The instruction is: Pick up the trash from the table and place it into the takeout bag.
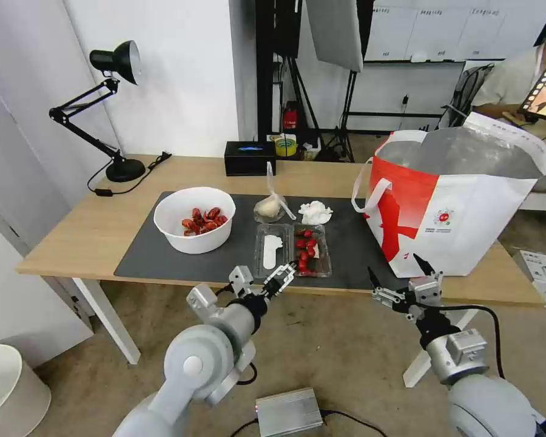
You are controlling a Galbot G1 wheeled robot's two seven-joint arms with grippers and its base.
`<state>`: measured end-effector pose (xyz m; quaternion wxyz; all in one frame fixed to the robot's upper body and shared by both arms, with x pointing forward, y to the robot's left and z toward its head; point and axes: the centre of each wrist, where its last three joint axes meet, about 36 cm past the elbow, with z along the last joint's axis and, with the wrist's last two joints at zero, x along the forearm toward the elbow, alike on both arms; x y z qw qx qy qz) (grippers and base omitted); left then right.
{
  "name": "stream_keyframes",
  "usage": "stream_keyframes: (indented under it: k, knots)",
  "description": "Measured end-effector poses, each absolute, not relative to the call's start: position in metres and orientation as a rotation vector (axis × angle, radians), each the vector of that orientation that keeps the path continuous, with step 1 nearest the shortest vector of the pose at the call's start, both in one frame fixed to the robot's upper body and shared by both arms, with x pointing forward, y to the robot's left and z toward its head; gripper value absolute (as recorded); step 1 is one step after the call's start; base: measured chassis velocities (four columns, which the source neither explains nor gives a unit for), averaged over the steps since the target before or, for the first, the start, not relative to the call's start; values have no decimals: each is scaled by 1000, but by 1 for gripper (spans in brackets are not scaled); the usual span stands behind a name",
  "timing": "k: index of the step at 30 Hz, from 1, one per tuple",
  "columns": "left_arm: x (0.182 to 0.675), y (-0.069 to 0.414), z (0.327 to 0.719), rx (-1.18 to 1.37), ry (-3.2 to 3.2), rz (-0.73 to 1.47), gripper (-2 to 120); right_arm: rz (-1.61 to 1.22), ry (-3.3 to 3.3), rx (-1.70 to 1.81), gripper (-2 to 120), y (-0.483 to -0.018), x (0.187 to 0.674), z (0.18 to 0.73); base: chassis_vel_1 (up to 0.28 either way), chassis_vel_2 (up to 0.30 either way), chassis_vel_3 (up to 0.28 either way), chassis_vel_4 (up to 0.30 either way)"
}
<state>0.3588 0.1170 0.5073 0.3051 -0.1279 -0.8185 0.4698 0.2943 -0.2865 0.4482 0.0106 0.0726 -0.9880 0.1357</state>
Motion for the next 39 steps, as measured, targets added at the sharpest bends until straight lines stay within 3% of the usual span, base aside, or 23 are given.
stream_keyframes:
  k: [39]
  knots:
    - [405,87,497,-264,-2162,1177,100,415,-3078,181,100,-286,293,438,0,0,0,0]
